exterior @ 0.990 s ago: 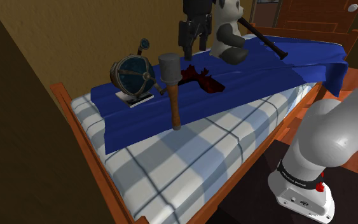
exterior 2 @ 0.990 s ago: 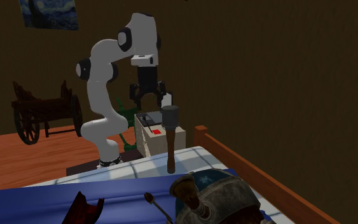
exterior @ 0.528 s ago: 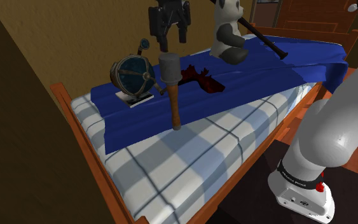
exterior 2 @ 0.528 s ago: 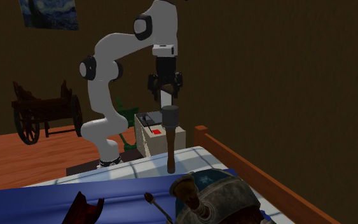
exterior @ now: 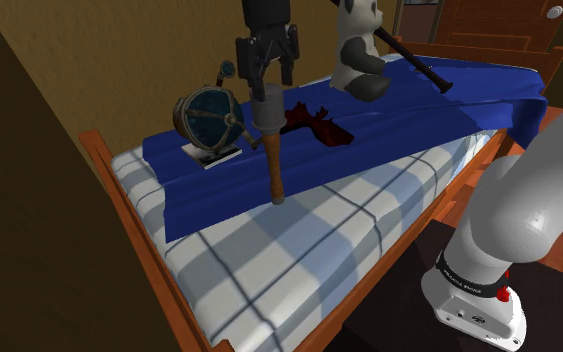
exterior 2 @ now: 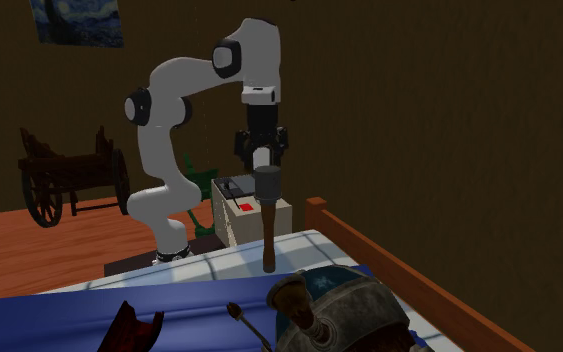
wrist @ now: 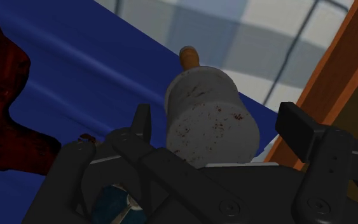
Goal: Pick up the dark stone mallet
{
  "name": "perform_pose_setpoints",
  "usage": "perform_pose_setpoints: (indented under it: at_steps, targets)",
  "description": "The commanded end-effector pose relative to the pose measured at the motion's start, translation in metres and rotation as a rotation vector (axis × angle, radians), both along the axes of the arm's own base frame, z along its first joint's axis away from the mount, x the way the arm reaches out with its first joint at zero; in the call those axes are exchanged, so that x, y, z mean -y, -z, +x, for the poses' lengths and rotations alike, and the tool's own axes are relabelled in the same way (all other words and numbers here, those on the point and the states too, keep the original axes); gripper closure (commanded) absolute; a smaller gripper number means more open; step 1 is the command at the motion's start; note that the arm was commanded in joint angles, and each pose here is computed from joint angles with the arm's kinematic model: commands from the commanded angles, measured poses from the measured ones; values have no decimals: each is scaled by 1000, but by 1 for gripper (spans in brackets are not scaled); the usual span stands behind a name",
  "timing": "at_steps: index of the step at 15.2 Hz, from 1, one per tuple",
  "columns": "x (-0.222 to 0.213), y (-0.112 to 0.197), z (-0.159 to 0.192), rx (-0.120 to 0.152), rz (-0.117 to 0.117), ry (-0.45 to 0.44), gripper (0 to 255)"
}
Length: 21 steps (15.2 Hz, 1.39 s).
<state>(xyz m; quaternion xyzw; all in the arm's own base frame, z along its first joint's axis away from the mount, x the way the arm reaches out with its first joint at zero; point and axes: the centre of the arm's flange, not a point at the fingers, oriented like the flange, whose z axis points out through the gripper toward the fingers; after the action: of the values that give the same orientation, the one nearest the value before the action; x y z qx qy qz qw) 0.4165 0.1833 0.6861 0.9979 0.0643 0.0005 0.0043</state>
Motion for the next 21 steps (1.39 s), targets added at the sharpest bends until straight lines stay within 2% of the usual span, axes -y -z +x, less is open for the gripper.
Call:
perform_pose_setpoints:
  at_steps: [1,10,21]
  targets:
    - [0,2,0,0,0,0,255]
    - [0,2,1,0,0,0,255]
    - [0,-56,1,0,0,0,255]
